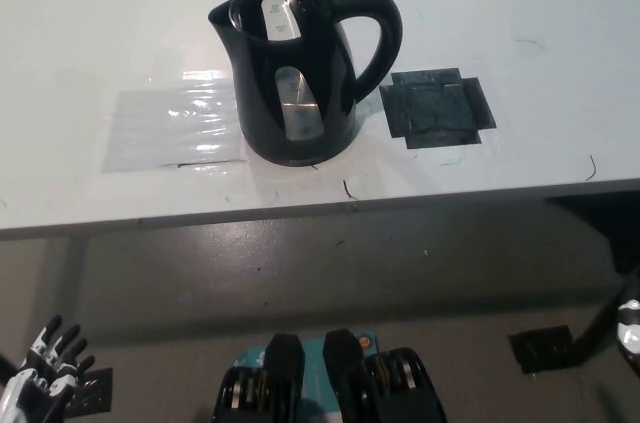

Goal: The robot uses its right hand to push down on the lid of a kettle kept in the middle of the desk to close it

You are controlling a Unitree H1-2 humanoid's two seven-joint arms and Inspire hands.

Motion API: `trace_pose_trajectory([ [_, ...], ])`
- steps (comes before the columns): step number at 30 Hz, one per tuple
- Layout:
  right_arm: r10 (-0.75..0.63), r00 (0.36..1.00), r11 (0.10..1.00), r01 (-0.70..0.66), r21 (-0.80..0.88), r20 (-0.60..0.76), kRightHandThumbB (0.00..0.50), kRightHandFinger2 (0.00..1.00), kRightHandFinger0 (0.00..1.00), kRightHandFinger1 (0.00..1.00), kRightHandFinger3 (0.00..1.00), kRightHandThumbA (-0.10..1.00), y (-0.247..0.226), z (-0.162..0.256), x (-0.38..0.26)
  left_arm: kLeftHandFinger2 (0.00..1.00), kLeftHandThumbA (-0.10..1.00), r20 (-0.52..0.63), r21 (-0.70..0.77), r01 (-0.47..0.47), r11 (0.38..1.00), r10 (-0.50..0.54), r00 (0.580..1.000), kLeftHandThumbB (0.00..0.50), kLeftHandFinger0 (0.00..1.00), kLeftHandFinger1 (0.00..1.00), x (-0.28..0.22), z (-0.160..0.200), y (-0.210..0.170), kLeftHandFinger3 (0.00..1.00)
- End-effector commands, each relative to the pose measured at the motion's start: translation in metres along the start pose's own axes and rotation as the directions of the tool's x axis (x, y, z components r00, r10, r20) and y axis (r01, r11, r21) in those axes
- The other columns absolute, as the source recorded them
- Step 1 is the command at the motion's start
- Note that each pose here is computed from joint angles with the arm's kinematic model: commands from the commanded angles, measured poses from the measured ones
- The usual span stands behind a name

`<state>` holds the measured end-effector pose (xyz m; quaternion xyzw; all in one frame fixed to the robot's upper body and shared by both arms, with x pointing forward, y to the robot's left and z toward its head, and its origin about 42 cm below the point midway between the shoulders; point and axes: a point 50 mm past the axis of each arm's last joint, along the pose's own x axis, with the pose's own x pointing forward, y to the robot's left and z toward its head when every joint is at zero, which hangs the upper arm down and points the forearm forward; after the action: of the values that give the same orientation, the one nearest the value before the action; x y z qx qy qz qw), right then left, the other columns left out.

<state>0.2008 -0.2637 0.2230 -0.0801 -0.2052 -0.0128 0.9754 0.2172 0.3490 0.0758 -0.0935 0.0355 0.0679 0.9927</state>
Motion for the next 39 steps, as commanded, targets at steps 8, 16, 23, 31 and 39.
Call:
trace_pose_trajectory([
  [8,0.228,0.869,0.973,-0.188,-0.133,0.44,0.0,1.0,1.0,1.0,1.0,0.46,0.017,0.124,0.084,1.0,0.29,0.053,0.022,0.024,0.999,-0.026,0.998,0.242,1.0,1.0,-0.005,0.014,0.013,1.0],
  [16,0.207,0.866,0.971,-0.237,0.01,0.455,0.0,1.0,1.0,1.0,1.0,0.42,0.062,0.154,0.172,1.0,0.29,0.046,0.047,0.031,0.998,-0.034,0.998,0.276,1.0,1.0,0.006,0.022,0.022,1.0],
  [23,0.25,0.872,0.957,-0.289,0.03,0.421,0.0,1.0,1.0,1.0,1.0,0.18,0.109,0.172,0.239,1.0,0.29,0.048,0.046,0.046,0.998,-0.048,0.998,0.258,1.0,1.0,0.007,0.023,0.021,1.0],
  [31,0.277,0.887,0.954,-0.3,0.007,0.37,0.024,1.0,0.96,1.0,1.0,0.27,0.165,0.182,0.282,1.0,0.3,0.021,0.035,0.038,0.999,-0.039,0.999,0.29,1.0,1.0,-0.002,0.017,0.022,1.0],
  [39,0.274,0.919,0.961,-0.275,-0.036,0.282,0.047,1.0,1.0,1.0,1.0,0.31,0.209,0.168,0.326,1.0,0.27,-0.005,0.023,0.035,0.999,-0.035,0.999,0.276,1.0,1.0,-0.016,0.01,0.021,1.0],
])
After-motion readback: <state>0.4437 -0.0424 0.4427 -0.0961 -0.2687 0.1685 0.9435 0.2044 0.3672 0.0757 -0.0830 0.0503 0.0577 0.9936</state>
